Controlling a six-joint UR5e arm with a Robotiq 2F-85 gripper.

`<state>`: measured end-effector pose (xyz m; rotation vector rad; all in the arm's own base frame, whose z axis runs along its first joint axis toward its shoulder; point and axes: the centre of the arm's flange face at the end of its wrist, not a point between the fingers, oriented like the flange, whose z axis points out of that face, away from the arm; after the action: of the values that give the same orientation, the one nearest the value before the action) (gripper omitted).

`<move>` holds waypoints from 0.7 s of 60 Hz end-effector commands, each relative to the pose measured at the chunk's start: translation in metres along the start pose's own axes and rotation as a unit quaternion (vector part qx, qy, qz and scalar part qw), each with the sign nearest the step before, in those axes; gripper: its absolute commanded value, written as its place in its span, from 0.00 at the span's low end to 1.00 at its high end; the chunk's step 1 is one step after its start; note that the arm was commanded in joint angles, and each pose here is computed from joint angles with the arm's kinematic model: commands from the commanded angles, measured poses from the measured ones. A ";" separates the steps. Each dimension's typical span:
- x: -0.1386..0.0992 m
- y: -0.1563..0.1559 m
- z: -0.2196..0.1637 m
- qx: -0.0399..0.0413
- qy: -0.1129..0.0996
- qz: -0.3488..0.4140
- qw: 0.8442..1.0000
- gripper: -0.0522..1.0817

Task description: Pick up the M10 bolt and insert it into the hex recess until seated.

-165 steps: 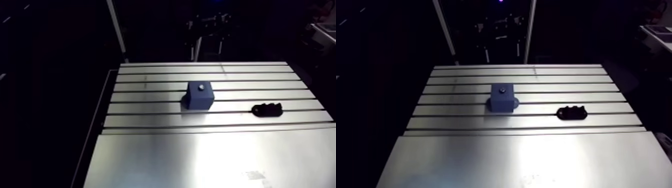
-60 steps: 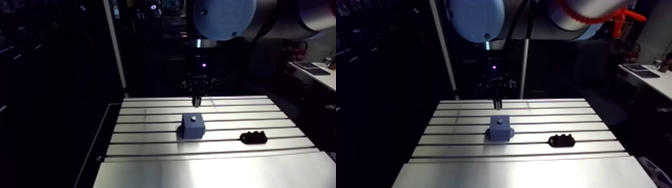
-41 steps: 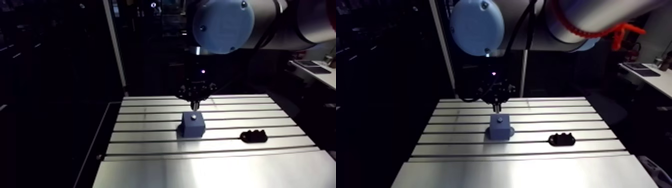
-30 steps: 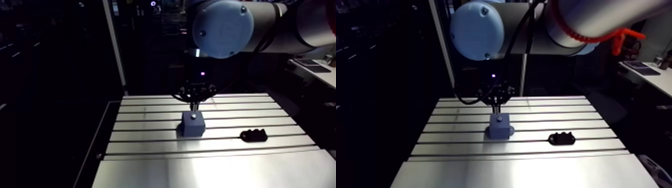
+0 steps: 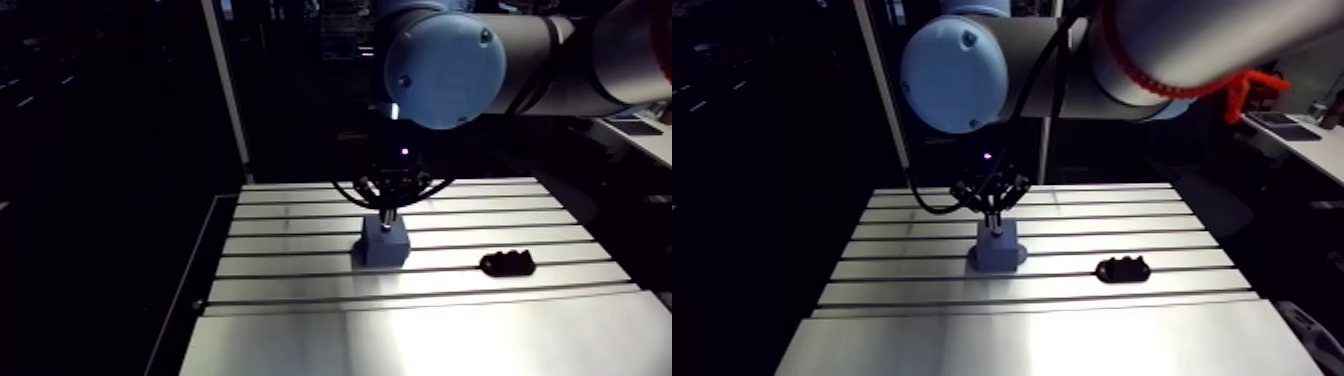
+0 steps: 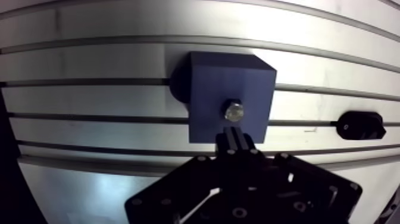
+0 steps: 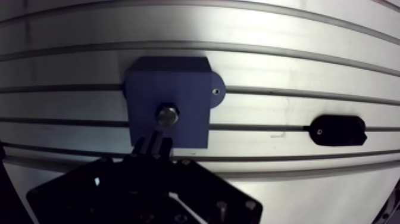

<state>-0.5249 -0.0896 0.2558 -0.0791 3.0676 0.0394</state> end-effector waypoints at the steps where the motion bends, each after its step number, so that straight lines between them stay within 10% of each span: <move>1: 0.002 0.004 0.008 0.001 -0.003 0.003 1.000 1.00; 42: 0.002 0.003 0.014 0.001 -0.008 0.002 1.000 1.00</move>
<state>-0.5265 -0.0867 0.2433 -0.0706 3.0569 0.0350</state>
